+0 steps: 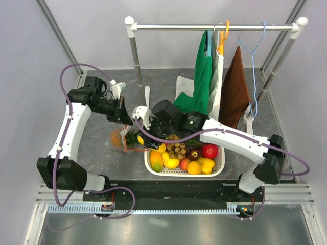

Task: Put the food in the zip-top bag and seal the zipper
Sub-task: Place the fake fruit in the zipper food storage bag.

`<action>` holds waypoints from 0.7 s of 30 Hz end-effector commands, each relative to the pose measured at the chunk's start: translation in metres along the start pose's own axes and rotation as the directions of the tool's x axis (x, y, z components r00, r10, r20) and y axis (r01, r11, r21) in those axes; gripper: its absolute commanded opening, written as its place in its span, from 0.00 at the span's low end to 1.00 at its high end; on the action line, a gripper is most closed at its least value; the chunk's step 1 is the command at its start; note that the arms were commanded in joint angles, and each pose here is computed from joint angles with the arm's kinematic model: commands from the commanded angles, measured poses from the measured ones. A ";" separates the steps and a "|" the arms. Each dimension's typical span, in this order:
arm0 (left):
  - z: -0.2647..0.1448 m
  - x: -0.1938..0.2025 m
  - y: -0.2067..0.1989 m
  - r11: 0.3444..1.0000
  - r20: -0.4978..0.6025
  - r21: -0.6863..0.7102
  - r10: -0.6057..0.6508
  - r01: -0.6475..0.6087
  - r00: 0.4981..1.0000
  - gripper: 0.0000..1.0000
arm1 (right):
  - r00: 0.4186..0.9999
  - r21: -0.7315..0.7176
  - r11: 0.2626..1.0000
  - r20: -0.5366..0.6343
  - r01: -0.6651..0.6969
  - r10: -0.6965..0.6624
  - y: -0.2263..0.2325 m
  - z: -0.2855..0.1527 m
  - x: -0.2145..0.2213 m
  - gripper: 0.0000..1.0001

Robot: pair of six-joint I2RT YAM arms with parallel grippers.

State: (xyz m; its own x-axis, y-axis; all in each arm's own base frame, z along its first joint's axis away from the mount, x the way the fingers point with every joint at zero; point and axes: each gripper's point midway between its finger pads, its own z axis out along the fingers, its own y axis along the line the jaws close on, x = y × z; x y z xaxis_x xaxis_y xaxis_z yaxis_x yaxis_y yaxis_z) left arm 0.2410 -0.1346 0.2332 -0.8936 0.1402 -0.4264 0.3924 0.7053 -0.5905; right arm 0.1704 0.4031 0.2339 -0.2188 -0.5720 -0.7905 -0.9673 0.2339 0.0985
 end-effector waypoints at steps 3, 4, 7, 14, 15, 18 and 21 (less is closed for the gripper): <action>-0.008 -0.014 -0.019 0.991 0.049 0.132 -0.042 0.035 0.998 0.02 | 0.943 0.077 0.943 0.110 -0.323 0.314 -0.020 0.027 -0.037 0.19; -0.009 -0.015 -0.020 0.990 0.052 0.136 -0.042 0.035 0.998 0.02 | 0.938 0.116 0.933 0.109 -0.341 0.329 -0.030 0.032 -0.032 0.19; -0.010 -0.014 -0.019 0.990 0.056 0.139 -0.040 0.032 0.998 0.02 | 0.920 0.168 0.906 0.120 -0.389 0.373 -0.053 0.040 -0.031 0.17; -0.006 -0.007 -0.016 0.986 0.038 0.157 -0.064 0.057 0.997 0.02 | 0.878 0.193 0.858 0.153 -0.477 0.454 -0.078 0.052 -0.044 0.22; -0.006 -0.008 -0.017 0.986 0.039 0.159 -0.065 0.058 0.997 0.02 | 0.876 0.193 0.855 0.152 -0.481 0.458 -0.079 0.053 -0.044 0.31; -0.008 -0.011 -0.016 0.983 0.045 0.170 -0.078 0.070 0.996 0.02 | 0.875 0.231 0.844 0.146 -0.485 0.463 -0.086 0.057 -0.037 0.68; -0.006 -0.010 -0.016 0.977 0.034 0.194 -0.093 0.085 0.995 0.02 | 0.884 0.233 0.853 0.149 -0.467 0.444 -0.085 0.052 -0.040 0.82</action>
State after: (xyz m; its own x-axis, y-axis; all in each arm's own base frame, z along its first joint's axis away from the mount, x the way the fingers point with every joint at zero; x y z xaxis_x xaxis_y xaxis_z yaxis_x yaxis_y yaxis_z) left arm 0.2433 -0.1364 0.2431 -0.9091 0.0729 -0.4102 0.3616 0.6269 -0.6901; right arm 0.2634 0.4419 0.2067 -0.6220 -0.3203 -0.7145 -0.6955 0.6452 0.3162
